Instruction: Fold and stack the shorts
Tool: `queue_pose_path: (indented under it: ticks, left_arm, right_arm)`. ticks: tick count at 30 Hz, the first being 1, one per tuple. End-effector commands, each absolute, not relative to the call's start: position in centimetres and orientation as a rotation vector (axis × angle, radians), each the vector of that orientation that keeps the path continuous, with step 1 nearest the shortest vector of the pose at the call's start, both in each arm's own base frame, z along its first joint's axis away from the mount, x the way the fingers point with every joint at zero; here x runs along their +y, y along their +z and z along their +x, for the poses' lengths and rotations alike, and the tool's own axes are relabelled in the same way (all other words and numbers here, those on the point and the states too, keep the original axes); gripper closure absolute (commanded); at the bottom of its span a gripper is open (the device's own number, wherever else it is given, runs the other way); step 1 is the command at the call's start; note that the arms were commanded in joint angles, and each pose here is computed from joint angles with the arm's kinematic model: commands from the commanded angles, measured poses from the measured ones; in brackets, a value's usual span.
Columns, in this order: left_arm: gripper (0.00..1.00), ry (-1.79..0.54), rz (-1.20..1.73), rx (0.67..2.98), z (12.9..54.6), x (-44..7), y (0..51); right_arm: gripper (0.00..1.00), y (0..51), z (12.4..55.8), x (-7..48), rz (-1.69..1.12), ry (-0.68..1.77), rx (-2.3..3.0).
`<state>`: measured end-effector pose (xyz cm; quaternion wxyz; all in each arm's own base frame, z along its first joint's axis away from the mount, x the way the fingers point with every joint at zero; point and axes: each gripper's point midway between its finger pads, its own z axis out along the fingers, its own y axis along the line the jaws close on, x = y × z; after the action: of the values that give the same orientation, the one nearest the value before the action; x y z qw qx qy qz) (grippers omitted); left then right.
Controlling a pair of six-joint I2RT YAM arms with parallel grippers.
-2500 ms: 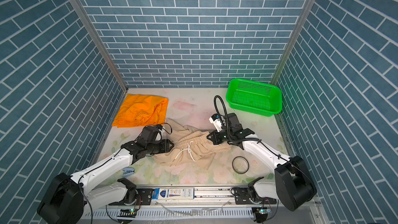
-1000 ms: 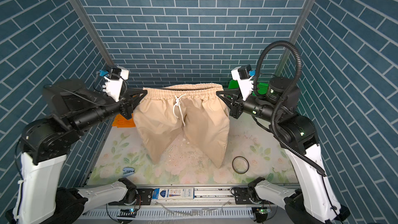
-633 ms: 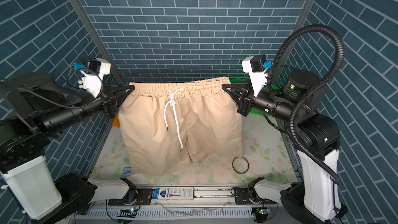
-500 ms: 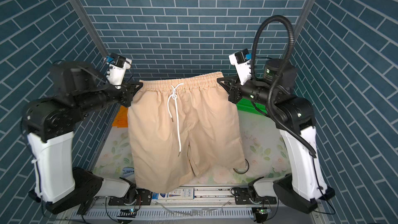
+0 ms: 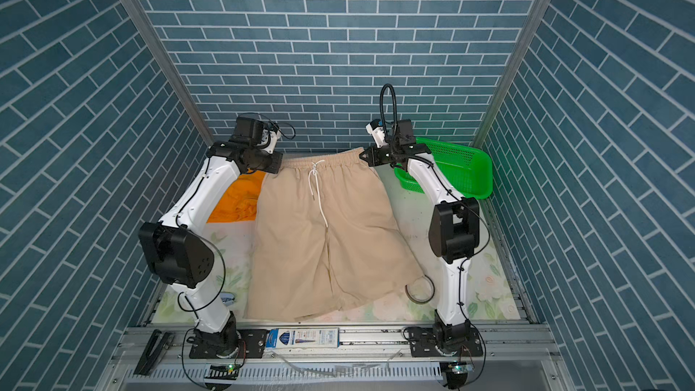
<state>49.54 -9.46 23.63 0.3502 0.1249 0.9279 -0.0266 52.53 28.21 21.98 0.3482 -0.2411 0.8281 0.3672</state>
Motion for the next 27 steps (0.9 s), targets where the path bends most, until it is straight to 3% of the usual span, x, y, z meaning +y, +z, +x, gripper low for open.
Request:
queue_pose_path:
  ticks: [1, 6, 12, 15, 18, 23, 25, 26, 27]
  left_arm:
    - [1.00, 0.060, 0.236, 2.367, 52.6, -6.4, 23.2]
    - [1.00, 0.102, 0.238, 2.414, 54.9, -5.9, 20.4]
    - [1.00, 0.108, 0.177, 2.445, 55.7, -5.1, 18.9]
    - [1.00, 0.117, 0.170, 2.456, 55.6, -4.9, 18.5]
    - [1.00, 0.122, 0.152, 2.483, 55.2, -4.5, 18.0]
    - [1.00, 0.164, 0.085, 2.555, 54.0, -2.8, 16.7]
    - [0.85, 0.163, 0.056, 2.576, 53.4, -2.3, 16.6]
    - [0.70, 0.158, 0.043, 2.582, 52.9, -2.1, 16.7]
    - [0.50, 0.159, 0.030, 2.584, 52.5, -2.0, 16.9]
  right_arm:
    - [1.00, 23.2, 57.6, 27.9, -0.551, 0.963, 2.021]
    - [0.97, 21.0, 61.1, 28.9, -0.535, 0.957, 2.005]
    - [0.62, 21.5, 61.7, 30.3, -0.555, 1.011, 1.971]
    - [0.54, 22.6, 60.7, 29.8, -0.534, 1.012, 2.017]
    - [0.52, 22.8, 57.0, 29.3, -0.518, 0.970, 2.164]
    - [0.41, 20.0, 44.1, 28.9, -0.630, 0.722, 2.399]
    - [0.40, 18.3, 39.4, 28.0, -0.594, 0.736, 2.460]
    - [0.40, 17.2, 37.2, 27.5, -0.553, 0.748, 2.489]
    - [0.40, 16.3, 35.2, 27.2, -0.535, 0.764, 2.507]
